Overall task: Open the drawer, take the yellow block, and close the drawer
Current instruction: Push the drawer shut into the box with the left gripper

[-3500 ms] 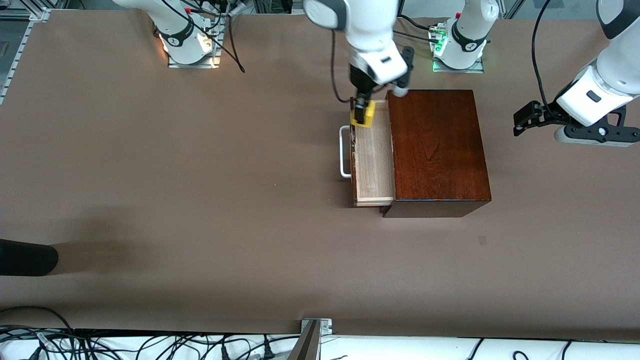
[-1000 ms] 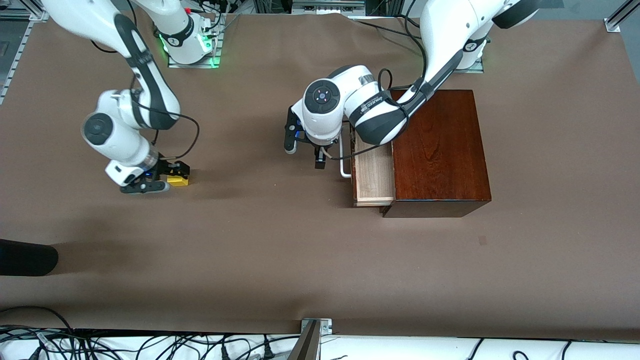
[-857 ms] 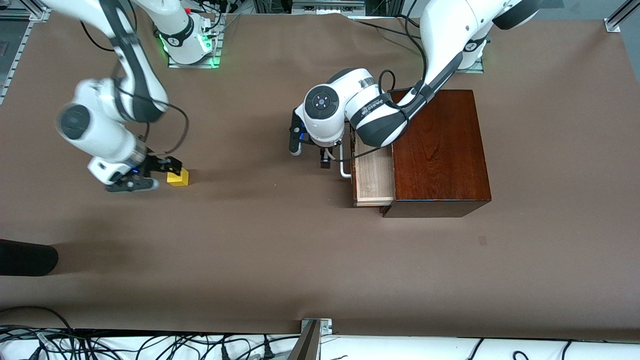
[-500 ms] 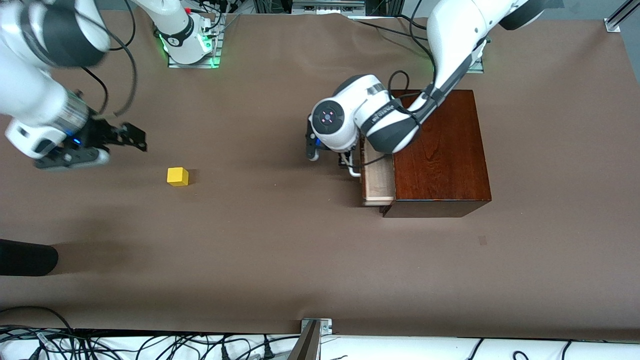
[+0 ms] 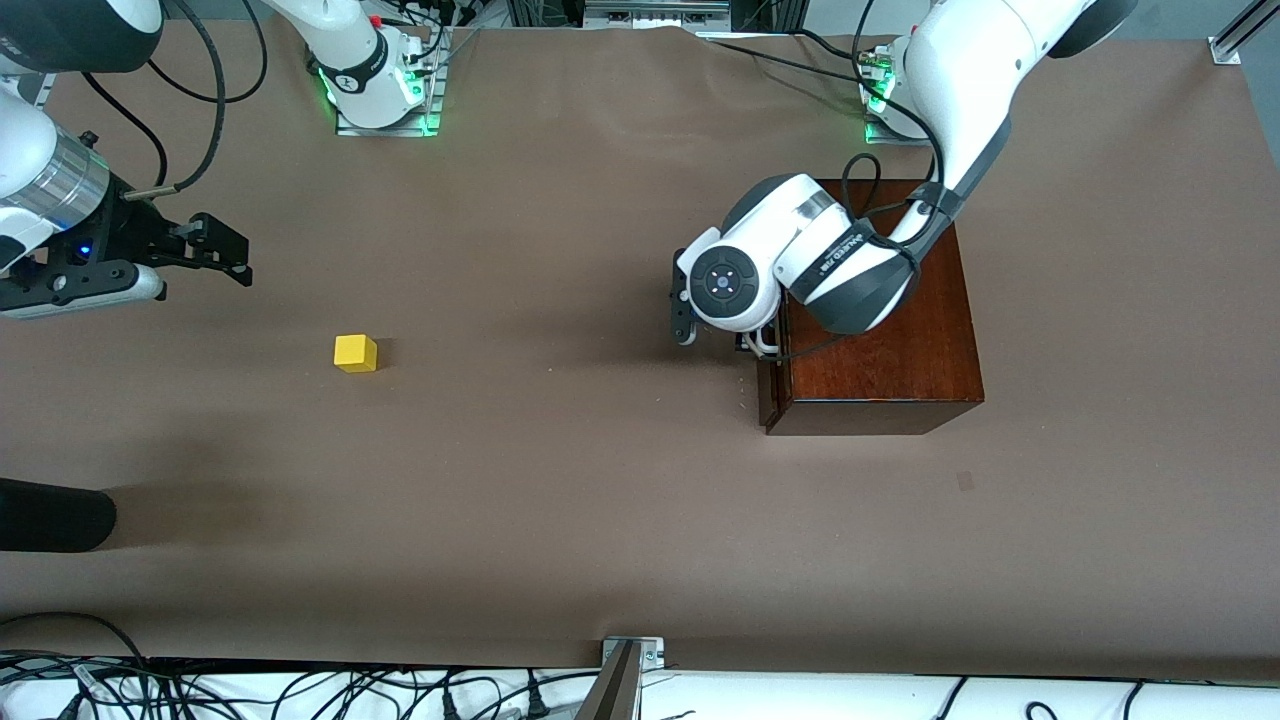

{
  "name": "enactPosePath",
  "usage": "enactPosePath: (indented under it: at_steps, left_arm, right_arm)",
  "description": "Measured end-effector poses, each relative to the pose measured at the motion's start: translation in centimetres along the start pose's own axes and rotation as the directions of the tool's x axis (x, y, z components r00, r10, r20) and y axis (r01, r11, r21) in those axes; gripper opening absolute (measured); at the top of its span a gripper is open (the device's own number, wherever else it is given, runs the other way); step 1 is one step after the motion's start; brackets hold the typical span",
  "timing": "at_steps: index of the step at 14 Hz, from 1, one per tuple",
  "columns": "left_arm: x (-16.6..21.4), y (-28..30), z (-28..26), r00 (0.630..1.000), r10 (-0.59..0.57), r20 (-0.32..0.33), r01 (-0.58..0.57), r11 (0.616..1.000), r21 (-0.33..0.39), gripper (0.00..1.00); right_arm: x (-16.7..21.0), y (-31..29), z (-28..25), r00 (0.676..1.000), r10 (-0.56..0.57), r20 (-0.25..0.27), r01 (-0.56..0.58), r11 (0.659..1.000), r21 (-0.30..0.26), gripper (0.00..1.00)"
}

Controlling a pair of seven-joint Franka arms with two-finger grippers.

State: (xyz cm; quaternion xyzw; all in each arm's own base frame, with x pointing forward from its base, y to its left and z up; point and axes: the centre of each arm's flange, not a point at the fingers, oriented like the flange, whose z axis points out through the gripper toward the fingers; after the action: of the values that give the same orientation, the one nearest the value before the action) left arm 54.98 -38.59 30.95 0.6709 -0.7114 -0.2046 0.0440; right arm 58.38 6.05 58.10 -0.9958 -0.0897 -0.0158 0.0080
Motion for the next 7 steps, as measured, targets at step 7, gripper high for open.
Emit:
enactPosePath:
  at_steps: [7]
  left_arm:
    - [-0.2, 0.9, -2.2, 1.000, -0.004, -0.013, 0.004, 1.000, 0.017, 1.00]
  right_arm:
    - [0.0, 0.5, -2.2, 1.000, -0.005, -0.010, 0.005, 0.999, -0.054, 1.00]
